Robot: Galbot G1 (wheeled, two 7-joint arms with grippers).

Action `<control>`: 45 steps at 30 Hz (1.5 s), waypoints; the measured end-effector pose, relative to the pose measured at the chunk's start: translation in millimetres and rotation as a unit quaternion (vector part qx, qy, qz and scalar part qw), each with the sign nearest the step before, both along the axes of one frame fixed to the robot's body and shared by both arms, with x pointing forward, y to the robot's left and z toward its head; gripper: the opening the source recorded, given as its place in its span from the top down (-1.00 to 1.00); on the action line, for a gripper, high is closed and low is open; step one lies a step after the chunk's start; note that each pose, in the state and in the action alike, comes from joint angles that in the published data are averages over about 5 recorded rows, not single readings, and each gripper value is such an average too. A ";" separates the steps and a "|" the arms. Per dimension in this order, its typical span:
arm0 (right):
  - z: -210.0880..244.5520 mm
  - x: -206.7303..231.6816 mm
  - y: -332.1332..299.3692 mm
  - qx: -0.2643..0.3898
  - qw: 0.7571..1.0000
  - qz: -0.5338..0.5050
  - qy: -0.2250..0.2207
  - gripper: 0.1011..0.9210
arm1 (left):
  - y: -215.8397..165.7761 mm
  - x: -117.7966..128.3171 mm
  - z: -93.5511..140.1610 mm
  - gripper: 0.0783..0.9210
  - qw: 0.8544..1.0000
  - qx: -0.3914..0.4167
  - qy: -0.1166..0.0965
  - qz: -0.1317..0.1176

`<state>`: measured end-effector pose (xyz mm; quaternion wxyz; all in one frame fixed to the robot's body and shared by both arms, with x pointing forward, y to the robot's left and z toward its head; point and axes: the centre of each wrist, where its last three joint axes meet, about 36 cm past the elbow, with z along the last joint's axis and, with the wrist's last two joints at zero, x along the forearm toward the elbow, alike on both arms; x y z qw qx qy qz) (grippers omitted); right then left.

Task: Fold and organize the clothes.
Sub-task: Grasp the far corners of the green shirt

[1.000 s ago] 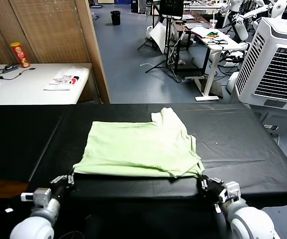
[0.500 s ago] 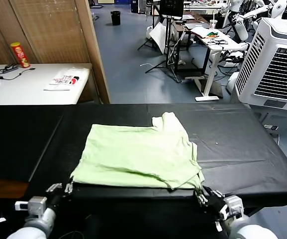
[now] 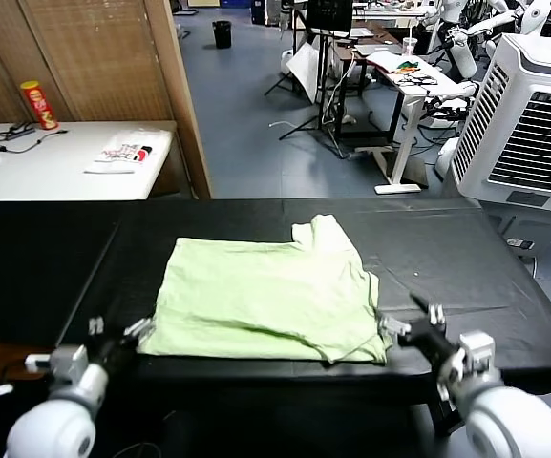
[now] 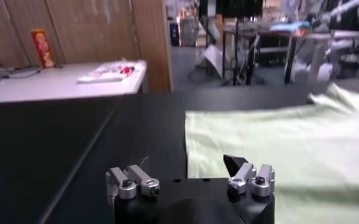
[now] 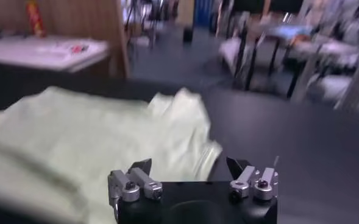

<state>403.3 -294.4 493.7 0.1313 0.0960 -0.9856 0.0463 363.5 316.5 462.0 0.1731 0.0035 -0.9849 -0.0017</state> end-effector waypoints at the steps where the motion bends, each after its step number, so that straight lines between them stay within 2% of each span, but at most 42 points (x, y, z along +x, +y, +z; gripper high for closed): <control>1: -2.0 12.7 0.6 0.001 1.000 -0.001 -0.003 -0.70 | 0.6 11.9 1.7 -0.71 1.000 -0.003 -0.003 -0.002; 4: -12.1 51.5 2.5 0.001 1.000 -0.008 0.001 -0.70 | 1.1 46.3 2.6 -0.71 1.000 -0.007 -0.008 -0.009; 6: -20.0 76.2 5.1 0.002 1.000 -0.014 0.015 -0.70 | -0.6 67.8 -0.2 -0.71 1.000 -0.013 -0.001 -0.014; 13: -30.9 151.1 26.3 0.017 0.996 -0.023 0.088 -0.70 | -4.3 135.8 -9.0 -0.71 0.997 -0.045 0.053 -0.016; 21: -29.1 210.3 46.4 0.028 0.990 -0.030 0.135 -0.70 | 7.2 192.5 -11.8 -0.71 0.994 -0.062 0.085 -0.001; 29: -32.8 245.9 59.0 0.035 0.989 -0.031 0.143 -0.70 | 7.7 222.7 -16.0 -0.71 0.991 -0.076 0.108 0.002; 40: -52.1 268.0 59.0 0.023 0.986 -0.044 0.157 -0.70 | 11.2 238.5 -24.7 -0.69 0.990 -0.075 0.122 0.003; 42: -56.8 268.7 57.2 0.023 0.985 -0.045 0.164 -0.70 | 11.7 240.2 -26.4 -0.61 0.990 -0.075 0.123 0.001; 45: -62.0 269.4 55.2 0.024 0.984 -0.043 0.170 -0.58 | 11.7 241.6 -29.1 -0.29 0.990 -0.074 0.123 -0.003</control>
